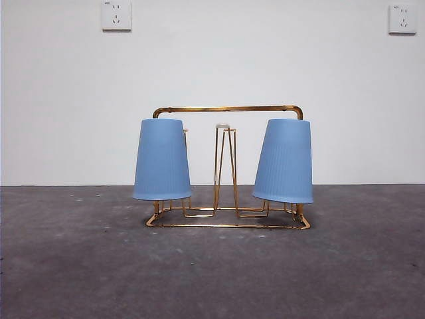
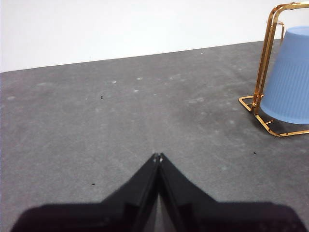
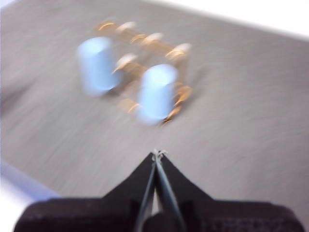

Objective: Pick up cup 1,put cup 1 in the cup rack,pick up cup 2,put cup 2 in the cup rack

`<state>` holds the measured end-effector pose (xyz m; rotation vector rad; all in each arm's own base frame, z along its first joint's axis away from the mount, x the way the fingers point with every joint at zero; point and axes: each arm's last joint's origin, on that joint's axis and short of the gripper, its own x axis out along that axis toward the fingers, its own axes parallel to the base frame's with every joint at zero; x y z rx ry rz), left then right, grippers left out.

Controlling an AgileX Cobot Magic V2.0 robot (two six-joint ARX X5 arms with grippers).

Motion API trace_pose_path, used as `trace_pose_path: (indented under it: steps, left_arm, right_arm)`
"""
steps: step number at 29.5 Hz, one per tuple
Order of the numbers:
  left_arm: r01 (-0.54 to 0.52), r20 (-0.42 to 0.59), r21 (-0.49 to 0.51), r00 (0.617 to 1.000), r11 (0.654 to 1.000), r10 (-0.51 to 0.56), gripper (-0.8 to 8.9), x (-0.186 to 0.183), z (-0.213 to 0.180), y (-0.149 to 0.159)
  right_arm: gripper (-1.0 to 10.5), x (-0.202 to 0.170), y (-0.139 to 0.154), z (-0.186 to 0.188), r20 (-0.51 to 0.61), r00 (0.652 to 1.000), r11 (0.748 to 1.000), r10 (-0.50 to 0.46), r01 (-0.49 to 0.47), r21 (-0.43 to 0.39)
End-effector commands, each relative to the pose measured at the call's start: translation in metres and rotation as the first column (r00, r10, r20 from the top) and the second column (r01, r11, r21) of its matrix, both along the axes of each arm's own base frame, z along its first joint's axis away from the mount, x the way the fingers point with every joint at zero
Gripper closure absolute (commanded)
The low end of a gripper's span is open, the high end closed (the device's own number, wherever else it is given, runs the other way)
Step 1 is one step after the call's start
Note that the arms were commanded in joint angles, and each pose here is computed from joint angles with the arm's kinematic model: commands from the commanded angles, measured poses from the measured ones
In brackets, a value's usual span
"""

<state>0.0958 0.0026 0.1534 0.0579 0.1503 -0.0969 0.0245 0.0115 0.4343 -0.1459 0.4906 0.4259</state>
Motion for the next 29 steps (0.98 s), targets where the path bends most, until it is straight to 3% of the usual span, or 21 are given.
trace_pose_path:
  steps: [1,5,8,13,17,24,29]
  left_arm:
    - [-0.001,-0.006,-0.007,1.000,1.000,0.001,8.17,0.001,-0.003,0.000]
    - [-0.001,-0.006,-0.007,1.000,1.000,0.001,8.17,0.001,-0.003,0.000]
    - [-0.001,-0.006,-0.007,1.000,1.000,0.001,8.17,0.001,-0.003,0.000]
    - [-0.001,-0.006,-0.007,1.000,1.000,0.001,8.17,0.001,-0.003,0.000]
    - [-0.001,-0.007,-0.007,1.000,1.000,0.001,8.17,0.001,-0.003,0.000]
    - [-0.001,-0.007,-0.007,1.000,1.000,0.001,8.17,0.001,-0.003,0.000]
    - [-0.001,-0.007,-0.007,1.000,1.000,0.001,8.17,0.001,-0.003,0.000]
  right_arm:
    - [9.5,0.003,-0.002,0.008,0.101,0.990,0.995,-0.099,0.097,0.023]
    - [9.5,0.005,-0.008,0.012,0.242,0.923,0.954,-0.299,0.291,0.071]
    - [9.5,0.010,-0.008,0.003,0.330,0.898,0.957,-0.291,0.270,0.107]
    - [9.5,0.024,-0.008,-0.033,0.383,0.878,0.958,-0.288,0.258,0.128]
    - [9.5,0.039,-0.007,-0.075,0.415,0.862,0.957,-0.291,0.256,0.138]
    - [9.5,0.059,-0.008,-0.152,0.520,0.796,0.951,-0.310,0.251,0.182]
    - [9.5,0.064,-0.008,-0.198,0.520,0.795,0.950,-0.312,0.254,0.182]
